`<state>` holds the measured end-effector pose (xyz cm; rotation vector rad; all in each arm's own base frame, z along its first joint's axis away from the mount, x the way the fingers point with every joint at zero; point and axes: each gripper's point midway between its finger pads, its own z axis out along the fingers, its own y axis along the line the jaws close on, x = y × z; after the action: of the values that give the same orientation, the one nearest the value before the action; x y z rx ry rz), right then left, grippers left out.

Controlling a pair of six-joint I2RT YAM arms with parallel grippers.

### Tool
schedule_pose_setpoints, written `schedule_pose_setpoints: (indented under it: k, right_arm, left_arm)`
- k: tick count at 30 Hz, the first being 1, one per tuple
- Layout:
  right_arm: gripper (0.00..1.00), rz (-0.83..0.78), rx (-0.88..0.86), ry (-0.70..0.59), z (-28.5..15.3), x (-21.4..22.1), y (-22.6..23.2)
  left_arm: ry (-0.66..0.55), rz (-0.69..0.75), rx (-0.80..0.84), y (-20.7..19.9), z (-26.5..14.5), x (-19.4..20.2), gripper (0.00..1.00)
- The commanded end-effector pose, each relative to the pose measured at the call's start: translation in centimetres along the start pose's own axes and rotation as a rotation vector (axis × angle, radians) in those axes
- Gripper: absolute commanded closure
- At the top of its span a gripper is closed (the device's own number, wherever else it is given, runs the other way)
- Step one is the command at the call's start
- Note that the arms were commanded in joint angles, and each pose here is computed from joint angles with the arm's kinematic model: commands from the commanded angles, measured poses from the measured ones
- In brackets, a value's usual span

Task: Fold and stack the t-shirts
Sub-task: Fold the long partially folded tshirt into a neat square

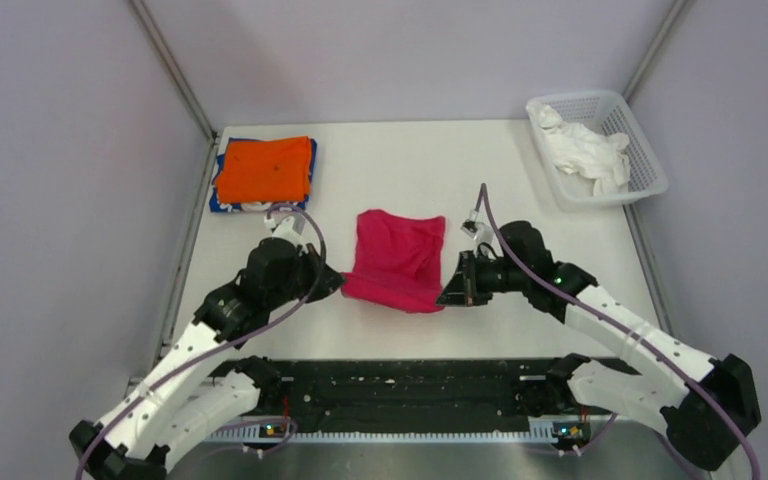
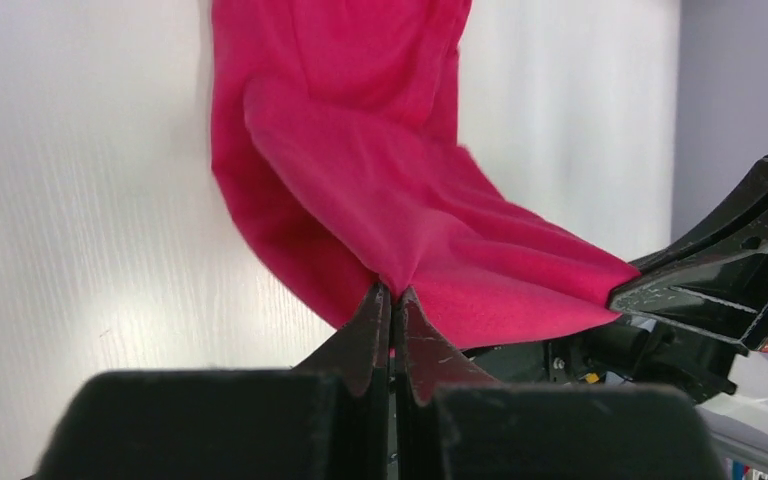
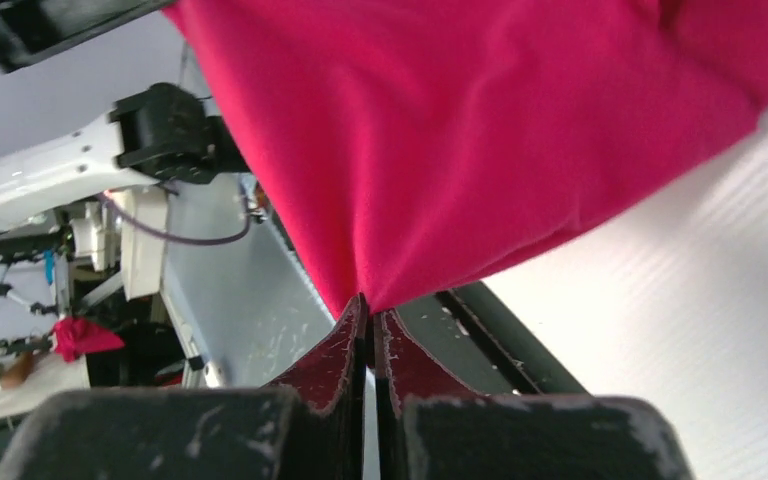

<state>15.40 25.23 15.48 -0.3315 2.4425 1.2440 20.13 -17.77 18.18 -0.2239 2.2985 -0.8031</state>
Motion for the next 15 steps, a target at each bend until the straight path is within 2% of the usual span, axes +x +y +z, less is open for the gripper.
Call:
schedule_pose_setpoints:
  k: [1,6,11,15]
  right_arm:
    - [1.0,-0.082,-0.175,-0.015,-2.3,-0.8,5.0]
    - [1.0,-0.061,-0.274,-0.093,-2.8,-3.0,6.0]
    - [1.0,-0.042,-0.236,-0.229,-3.2,-6.5,4.0]
    - [1.0,0.005,-0.203,-0.287,-1.9,-8.6,1.8]
  left_arm:
    - [-0.05,-0.03,0.021,0.0,-2.4,-0.2,1.0]
    - [-0.182,-0.046,0.001,0.2,-3.5,-2.6,1.0]
    - [-0.297,-0.061,-0.039,0.2,-2.4,-5.5,1.0]
    - [-0.35,-0.053,-0.115,0.4,-0.7,-7.6,1.0]
